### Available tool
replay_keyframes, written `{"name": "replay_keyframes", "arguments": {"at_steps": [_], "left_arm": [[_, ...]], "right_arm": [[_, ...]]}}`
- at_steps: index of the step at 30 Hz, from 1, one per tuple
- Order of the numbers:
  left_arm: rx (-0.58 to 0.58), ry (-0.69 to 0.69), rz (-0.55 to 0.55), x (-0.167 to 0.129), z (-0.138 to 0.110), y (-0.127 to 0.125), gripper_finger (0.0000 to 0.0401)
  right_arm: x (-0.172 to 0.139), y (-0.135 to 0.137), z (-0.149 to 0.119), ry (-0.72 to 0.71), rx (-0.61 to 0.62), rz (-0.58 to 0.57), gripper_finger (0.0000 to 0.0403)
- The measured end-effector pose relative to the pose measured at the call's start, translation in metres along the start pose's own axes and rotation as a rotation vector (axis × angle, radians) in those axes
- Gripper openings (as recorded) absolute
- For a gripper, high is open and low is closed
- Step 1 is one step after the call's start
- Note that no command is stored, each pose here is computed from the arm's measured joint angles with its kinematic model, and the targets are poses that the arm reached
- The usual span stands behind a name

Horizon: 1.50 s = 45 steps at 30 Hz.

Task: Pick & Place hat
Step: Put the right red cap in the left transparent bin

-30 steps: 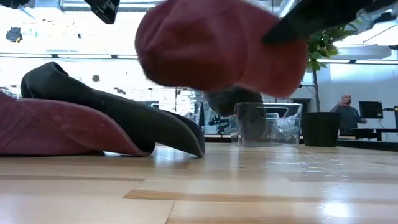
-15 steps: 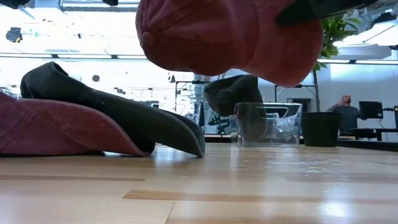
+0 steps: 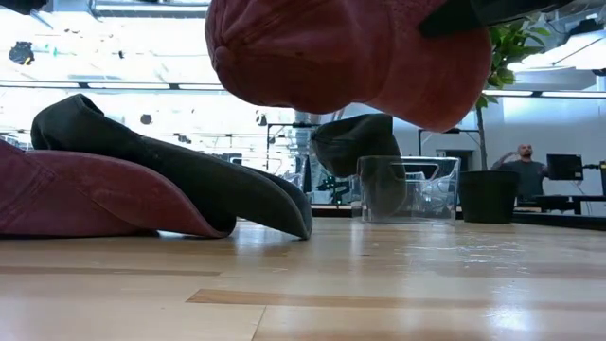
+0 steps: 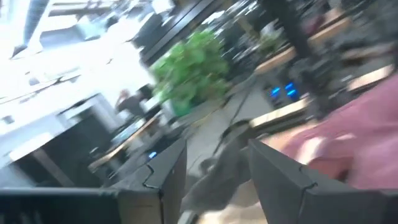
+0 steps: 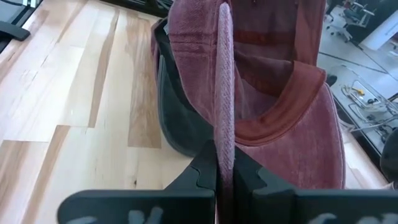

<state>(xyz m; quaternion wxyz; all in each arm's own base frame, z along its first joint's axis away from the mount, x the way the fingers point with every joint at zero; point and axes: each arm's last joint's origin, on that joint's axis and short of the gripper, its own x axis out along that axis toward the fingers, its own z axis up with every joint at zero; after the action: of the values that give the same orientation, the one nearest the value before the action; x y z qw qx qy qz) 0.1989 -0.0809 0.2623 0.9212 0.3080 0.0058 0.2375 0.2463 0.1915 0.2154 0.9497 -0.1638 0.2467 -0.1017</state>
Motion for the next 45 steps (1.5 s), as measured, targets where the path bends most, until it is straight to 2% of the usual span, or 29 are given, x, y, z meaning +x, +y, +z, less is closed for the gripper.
{"name": "replay_keyframes", "arguments": {"at_steps": [8,13,22,29,36,39,45], "left_arm": [[0.006,0.071,0.108,0.02,-0.014,0.015,0.0147],[-0.039,0.022,0.06,0.029,-0.019,0.017,0.0137],[0.041,0.072,-0.004,0.041,-0.029,-0.008,0.0131],[0.002,0.033,0.013,0.063,-0.004,-0.012,0.0131],[-0.03,-0.077,-0.058,0.09,0.016,-0.015,0.0131],[-0.029,-0.103,-0.123,0.105,0.014,-0.028,0.0131],[0.016,-0.055,-0.15,0.132,0.005,-0.055,0.0131]], "right_arm": [[0.0,0.0,0.001,-0.008,-0.007,0.002,0.0001],[0.0,0.001,0.005,-0.038,-0.023,0.01,0.0001],[0.0,0.001,0.006,-0.045,-0.022,0.014,0.0001],[0.004,0.002,0.006,-0.034,-0.016,0.052,0.0001],[0.008,-0.001,0.006,-0.026,-0.024,0.064,0.0001],[0.008,0.0,0.007,-0.033,-0.027,0.065,0.0001],[0.008,0.0,0.007,-0.033,-0.03,0.065,0.0001]]}}
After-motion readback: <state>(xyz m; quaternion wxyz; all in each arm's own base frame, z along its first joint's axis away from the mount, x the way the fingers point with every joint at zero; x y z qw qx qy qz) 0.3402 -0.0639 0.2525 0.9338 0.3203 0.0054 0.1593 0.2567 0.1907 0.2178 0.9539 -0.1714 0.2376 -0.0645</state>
